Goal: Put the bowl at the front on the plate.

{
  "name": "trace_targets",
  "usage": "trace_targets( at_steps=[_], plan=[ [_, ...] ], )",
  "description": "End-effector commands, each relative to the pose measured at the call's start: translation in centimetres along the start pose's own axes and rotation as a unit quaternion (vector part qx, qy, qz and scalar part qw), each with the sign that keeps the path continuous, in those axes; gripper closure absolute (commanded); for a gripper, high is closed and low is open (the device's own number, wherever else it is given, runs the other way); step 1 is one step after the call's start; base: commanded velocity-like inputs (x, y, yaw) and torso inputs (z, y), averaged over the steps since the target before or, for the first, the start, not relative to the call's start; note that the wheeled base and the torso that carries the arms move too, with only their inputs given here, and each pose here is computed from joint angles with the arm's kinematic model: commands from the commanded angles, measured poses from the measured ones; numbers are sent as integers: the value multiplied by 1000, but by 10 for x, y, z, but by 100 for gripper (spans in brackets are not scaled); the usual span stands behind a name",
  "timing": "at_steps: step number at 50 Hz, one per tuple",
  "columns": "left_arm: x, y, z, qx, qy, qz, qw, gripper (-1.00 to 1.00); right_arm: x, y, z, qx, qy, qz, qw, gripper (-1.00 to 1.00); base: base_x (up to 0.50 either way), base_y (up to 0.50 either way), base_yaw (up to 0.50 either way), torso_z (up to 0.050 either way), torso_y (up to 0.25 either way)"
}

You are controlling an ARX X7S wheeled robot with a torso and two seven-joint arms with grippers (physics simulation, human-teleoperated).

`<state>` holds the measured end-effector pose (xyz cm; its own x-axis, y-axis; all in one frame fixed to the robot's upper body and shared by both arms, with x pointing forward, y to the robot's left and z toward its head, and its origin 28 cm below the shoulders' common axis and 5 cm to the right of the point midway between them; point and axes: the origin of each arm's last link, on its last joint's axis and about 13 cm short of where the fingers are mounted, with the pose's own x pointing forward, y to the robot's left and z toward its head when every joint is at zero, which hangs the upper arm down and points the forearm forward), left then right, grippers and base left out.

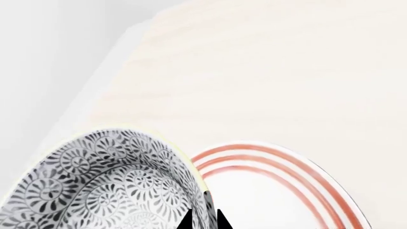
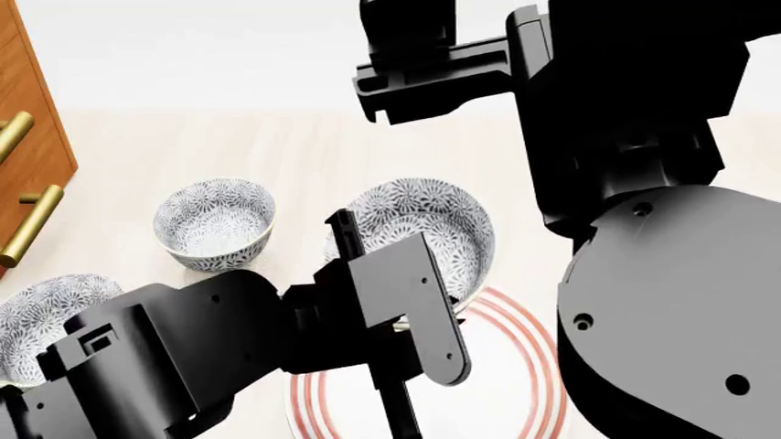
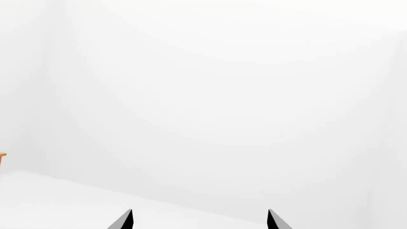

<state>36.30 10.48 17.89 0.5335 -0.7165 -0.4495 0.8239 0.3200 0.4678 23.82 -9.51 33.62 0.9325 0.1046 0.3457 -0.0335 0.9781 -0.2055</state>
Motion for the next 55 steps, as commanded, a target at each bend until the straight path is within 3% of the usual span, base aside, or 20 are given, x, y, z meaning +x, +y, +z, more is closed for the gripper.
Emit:
trace_targets(
  at_steps=[1, 55],
  plan=[
    [3, -1, -3, -2, -7, 5, 1000, 100, 1, 0, 0, -2, 1, 0, 1000, -100, 0, 0, 0, 0, 0],
    [27, -20, -27, -6, 8, -15, 1000, 100, 1, 1, -14, 6, 10, 5, 1000, -100, 0, 0, 0, 0, 0]
  ],
)
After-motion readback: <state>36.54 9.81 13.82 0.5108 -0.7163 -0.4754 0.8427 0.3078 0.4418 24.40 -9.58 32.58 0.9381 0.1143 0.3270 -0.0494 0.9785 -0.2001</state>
